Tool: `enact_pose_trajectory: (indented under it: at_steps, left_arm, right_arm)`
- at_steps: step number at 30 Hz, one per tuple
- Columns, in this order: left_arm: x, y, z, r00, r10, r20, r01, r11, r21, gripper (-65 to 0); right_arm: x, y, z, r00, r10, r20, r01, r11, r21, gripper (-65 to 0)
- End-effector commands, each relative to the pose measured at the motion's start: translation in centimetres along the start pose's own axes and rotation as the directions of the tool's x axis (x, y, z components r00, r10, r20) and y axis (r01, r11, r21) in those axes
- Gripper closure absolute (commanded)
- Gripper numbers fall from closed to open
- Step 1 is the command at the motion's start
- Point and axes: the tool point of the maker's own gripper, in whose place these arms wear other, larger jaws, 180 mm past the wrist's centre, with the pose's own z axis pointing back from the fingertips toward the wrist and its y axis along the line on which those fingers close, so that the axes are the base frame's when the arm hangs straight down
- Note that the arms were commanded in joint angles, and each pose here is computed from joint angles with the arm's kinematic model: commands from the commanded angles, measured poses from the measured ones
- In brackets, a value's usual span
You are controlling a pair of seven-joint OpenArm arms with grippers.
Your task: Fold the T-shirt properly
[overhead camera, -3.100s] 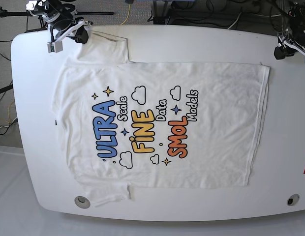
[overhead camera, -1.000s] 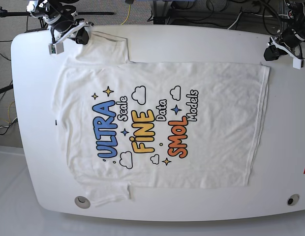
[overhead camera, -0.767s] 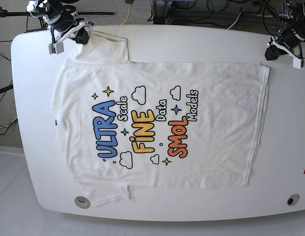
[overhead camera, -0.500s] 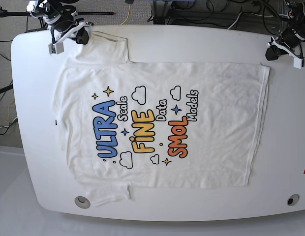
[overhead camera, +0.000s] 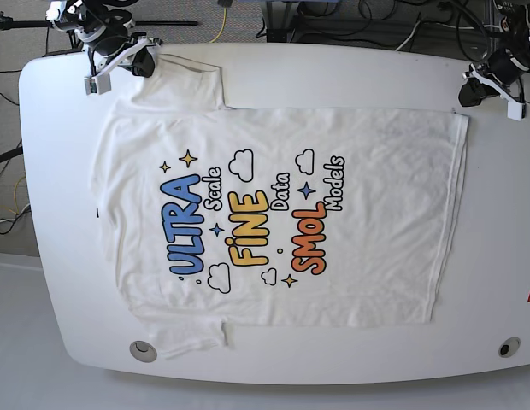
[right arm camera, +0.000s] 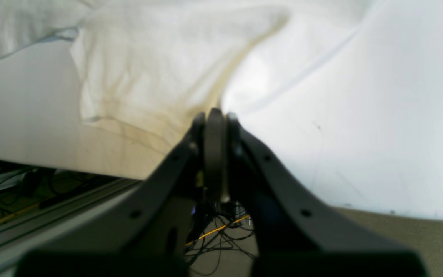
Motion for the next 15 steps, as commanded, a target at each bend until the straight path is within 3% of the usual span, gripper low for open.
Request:
enact_pose_trajectory:
  at_steps: [1, 14, 15]
  left_arm:
    - [1.8, -0.5, 0.6, 0.998, -0.043, 0.051, 0.044, 0.999, -0.022, 0.0]
    - [4.7, -0.6, 2.8, 0.988, -0.053, 0.145, 0.056, 0.998, -0.012, 0.0]
    - [5.2, -0.6, 3.1, 0.986, -0.069, 0.150, 0.070, 0.998, -0.001, -2.7]
  right_arm:
    - [0.9, 0.2, 0.4, 0.999, 0.015, 0.029, -0.015, 1.000, 0.007, 0.0]
    - [1.1, 0.3, 0.4, 0.999, 0.028, 0.031, -0.028, 1.000, 0.003, 0.0]
    - [1.1, 0.3, 0.4, 0.999, 0.026, 0.033, -0.026, 1.000, 0.004, 0.0]
